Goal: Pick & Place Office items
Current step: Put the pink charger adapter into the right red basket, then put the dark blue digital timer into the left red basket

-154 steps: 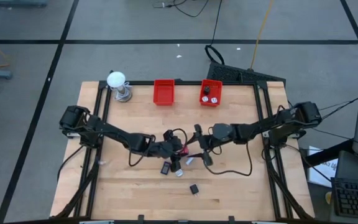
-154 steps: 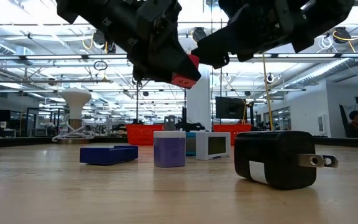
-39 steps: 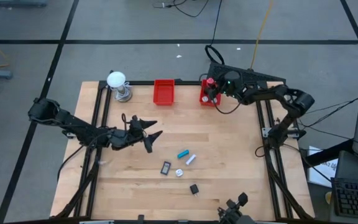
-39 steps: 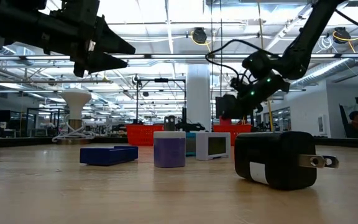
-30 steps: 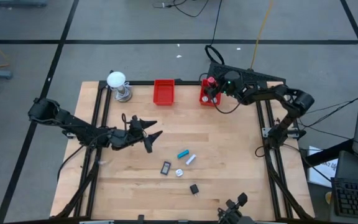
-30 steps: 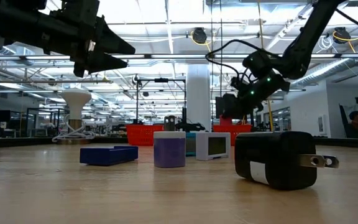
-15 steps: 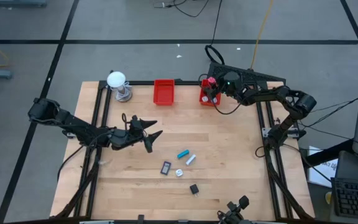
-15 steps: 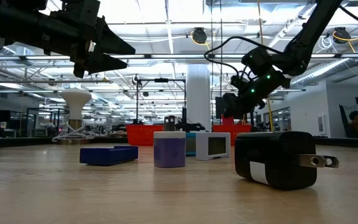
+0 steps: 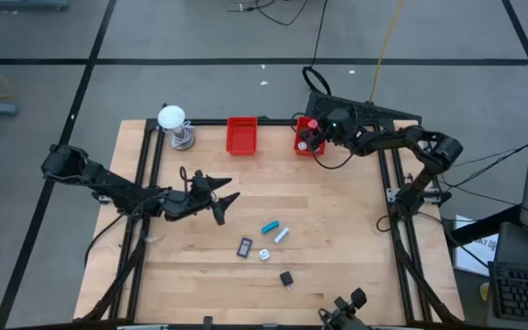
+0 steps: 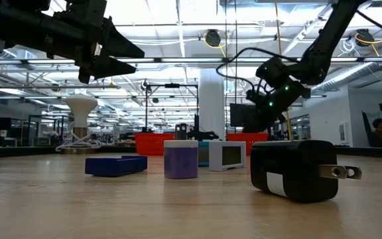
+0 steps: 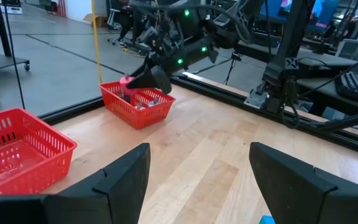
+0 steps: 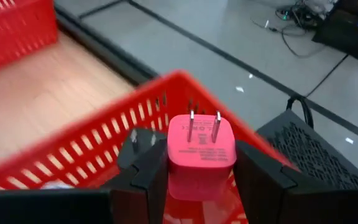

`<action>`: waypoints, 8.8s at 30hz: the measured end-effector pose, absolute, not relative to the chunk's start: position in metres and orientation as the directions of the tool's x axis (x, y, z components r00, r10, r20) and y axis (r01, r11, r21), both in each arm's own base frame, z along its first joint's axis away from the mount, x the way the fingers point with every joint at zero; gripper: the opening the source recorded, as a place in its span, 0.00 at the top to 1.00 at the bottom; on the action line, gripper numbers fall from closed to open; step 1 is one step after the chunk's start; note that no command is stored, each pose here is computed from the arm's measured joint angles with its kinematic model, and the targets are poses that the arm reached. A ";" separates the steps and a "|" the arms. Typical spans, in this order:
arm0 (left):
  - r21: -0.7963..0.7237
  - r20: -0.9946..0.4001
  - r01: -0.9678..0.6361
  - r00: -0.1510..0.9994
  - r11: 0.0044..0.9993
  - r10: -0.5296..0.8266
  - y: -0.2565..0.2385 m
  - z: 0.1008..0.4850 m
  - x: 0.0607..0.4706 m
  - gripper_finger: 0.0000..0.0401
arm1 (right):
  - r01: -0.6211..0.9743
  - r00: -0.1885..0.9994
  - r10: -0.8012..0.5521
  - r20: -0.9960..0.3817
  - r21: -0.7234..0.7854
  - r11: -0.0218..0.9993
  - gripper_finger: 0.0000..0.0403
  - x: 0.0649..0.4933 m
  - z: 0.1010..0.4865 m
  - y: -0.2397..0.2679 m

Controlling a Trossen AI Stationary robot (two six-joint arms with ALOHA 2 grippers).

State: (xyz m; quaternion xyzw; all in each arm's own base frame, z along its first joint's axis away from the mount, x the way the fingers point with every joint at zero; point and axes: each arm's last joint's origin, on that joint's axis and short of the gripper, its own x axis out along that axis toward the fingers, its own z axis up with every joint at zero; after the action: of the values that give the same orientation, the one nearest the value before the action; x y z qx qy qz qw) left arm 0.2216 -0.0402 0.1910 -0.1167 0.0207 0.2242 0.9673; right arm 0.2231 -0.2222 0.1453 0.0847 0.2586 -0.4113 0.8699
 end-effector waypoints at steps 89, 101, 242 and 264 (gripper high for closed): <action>-0.413 -0.824 -0.424 0.551 0.806 -0.132 -0.136 0.168 0.323 0.31 | -0.268 0.962 0.274 -0.010 0.176 0.947 0.51 0.155 0.217 -0.017; -0.275 -0.923 -0.562 0.382 0.780 -0.049 -0.133 0.143 0.315 0.31 | -0.260 0.964 0.265 -0.008 0.171 0.950 0.51 0.155 0.217 -0.017; 0.141 -0.600 -0.558 0.610 0.818 0.519 0.013 0.219 0.300 0.64 | -0.155 0.985 0.165 -0.050 0.163 0.974 0.51 0.156 0.213 -0.020; -0.225 -0.570 -0.861 0.496 0.456 0.655 0.178 0.184 0.284 0.64 | -0.124 0.990 0.132 -0.055 0.132 0.983 0.51 0.156 0.212 -0.022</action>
State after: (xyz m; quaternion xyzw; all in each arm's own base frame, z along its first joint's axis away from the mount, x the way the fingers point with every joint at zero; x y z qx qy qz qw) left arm 0.2842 0.1781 0.1842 -0.2500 0.2063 0.4576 0.8280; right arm 0.1561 -0.0215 0.2121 0.0642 0.0318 0.0643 0.9954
